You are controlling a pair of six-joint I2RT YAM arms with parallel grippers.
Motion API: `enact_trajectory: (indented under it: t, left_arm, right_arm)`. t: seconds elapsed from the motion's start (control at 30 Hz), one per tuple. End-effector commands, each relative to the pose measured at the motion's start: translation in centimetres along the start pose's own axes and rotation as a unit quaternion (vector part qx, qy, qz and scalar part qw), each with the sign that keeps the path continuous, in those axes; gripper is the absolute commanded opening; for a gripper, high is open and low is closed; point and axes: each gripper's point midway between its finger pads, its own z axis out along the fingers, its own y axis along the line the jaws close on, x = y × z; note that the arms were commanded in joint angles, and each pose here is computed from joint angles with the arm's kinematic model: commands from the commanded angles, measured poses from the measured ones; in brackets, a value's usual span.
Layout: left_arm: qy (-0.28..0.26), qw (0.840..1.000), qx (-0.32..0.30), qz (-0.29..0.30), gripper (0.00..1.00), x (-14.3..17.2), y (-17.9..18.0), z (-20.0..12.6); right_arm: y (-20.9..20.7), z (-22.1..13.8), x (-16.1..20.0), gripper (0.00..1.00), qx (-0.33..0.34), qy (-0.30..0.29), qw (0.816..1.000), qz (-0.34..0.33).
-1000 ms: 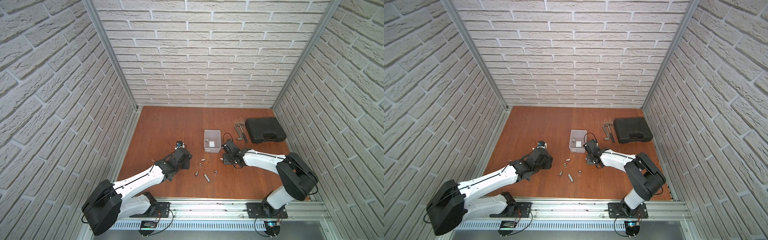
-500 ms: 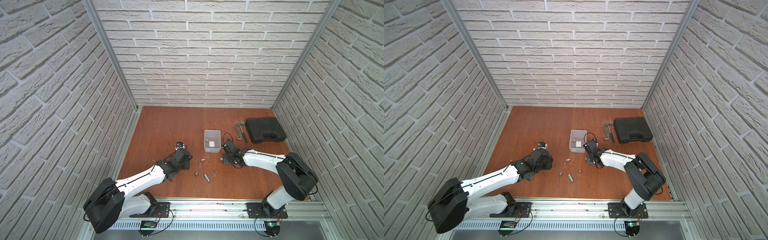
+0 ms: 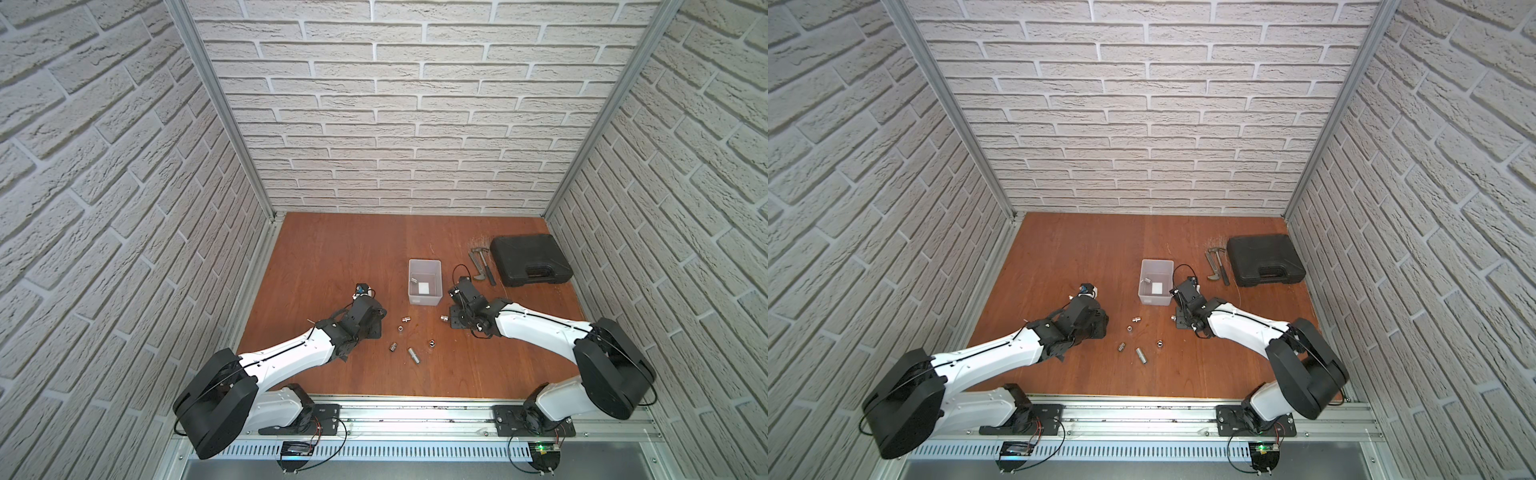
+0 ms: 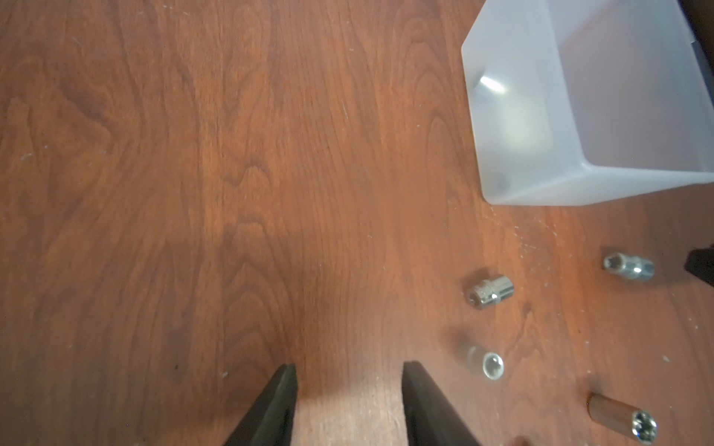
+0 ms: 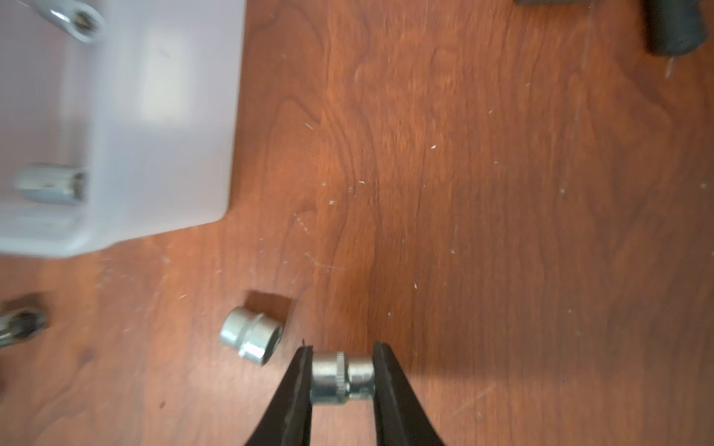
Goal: Put the socket on the desktop into the storage box
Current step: Pick up the socket head at the center of the board, then place the socket head in the storage box.
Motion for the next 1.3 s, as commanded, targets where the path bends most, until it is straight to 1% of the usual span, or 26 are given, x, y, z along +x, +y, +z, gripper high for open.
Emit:
enact_trajectory:
  t: [0.0, 0.17, 0.3, 0.4, 0.57, 0.77, 0.87, 0.97, 1.1, 1.27]
  left_arm:
    - [-0.014, 1.0, 0.011, 0.006, 0.48, -1.1, -0.8, 0.2]
    - [-0.015, 1.0, 0.011, 0.003, 0.47, -1.0, -0.7, 0.2]
    - [-0.025, 1.0, 0.007, 0.003, 0.48, -1.3, -0.3, -0.5]
    - [-0.038, 0.999, 0.003, 0.004, 0.49, -2.0, -0.1, -1.1]
    - [-0.048, 0.999, 0.0, 0.012, 0.5, -2.9, 0.1, -2.3]
    - [-0.041, 0.999, -0.009, 0.02, 0.51, -2.5, 1.0, -2.8]
    - [-0.049, 0.998, -0.023, 0.033, 0.52, -2.7, 1.7, -2.8]
    - [-0.039, 0.999, -0.021, 0.019, 0.51, -3.0, 2.0, -3.1]
    - [-0.054, 0.998, -0.024, 0.008, 0.52, -3.4, 2.4, -3.9]
    - [-0.053, 0.998, -0.017, 0.001, 0.53, -3.5, 2.2, -3.7]
  right_arm:
    - [0.5, -2.2, -0.7, 0.02, -0.026, -0.028, 0.999, 0.01]
    - [1.5, -5.5, -2.2, 0.02, -0.077, -0.063, 0.995, 0.023]
    - [1.8, -8.1, -3.1, 0.02, -0.109, -0.086, 0.99, 0.035]
    - [2.2, -9.4, -3.7, 0.02, -0.123, -0.091, 0.988, 0.032]
    - [3.4, -10.2, -5.6, 0.02, -0.131, -0.097, 0.986, 0.019]
    - [5.7, -8.9, -8.2, 0.02, -0.136, -0.107, 0.985, 0.003]
    - [6.7, -7.7, -9.5, 0.02, -0.139, -0.116, 0.984, -0.005]
    - [7.8, -6.0, -10.2, 0.02, -0.145, -0.098, 0.985, 0.005]
    - [9.5, -4.6, -11.4, 0.02, -0.154, -0.091, 0.984, -0.003]
    - [9.2, -2.2, -12.6, 0.02, -0.143, -0.078, 0.987, 0.015]
